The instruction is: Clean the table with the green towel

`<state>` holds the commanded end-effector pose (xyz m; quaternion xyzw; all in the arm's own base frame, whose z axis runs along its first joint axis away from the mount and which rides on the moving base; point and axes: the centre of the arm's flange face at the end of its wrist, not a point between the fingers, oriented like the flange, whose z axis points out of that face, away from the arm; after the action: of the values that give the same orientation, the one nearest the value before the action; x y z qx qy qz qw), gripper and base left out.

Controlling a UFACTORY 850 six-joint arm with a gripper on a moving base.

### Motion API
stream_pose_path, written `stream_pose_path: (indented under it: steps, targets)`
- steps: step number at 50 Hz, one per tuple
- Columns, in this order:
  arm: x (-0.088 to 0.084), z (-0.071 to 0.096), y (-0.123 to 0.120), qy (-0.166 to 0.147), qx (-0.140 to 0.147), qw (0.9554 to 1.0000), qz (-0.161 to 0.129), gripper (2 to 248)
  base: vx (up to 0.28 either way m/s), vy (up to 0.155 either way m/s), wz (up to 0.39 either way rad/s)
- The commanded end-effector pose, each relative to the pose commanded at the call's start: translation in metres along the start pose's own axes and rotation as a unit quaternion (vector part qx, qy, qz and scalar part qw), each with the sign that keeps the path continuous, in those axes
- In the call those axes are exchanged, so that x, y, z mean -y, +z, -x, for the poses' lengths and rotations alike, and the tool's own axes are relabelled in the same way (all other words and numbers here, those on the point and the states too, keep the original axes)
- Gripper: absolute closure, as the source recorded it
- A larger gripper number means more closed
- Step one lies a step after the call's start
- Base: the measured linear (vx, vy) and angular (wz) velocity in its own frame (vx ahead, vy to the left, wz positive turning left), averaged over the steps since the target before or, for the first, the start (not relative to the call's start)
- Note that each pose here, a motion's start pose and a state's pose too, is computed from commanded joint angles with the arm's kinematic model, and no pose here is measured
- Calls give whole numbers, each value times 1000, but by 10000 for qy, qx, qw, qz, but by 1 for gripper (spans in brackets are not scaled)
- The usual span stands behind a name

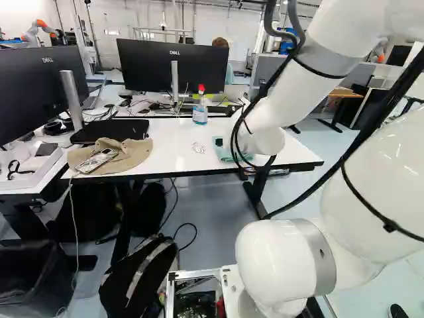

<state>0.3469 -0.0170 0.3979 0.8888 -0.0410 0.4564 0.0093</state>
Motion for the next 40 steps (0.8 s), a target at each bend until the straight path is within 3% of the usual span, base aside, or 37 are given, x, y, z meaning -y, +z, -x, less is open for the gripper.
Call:
stream_pose_path:
  steps: [20,40]
  targets:
    - [-9,-22,14,173,754,9969,123,3,0,0,0]
    - [-16,-49,48,231,764,9966,193,3,0,0,0]
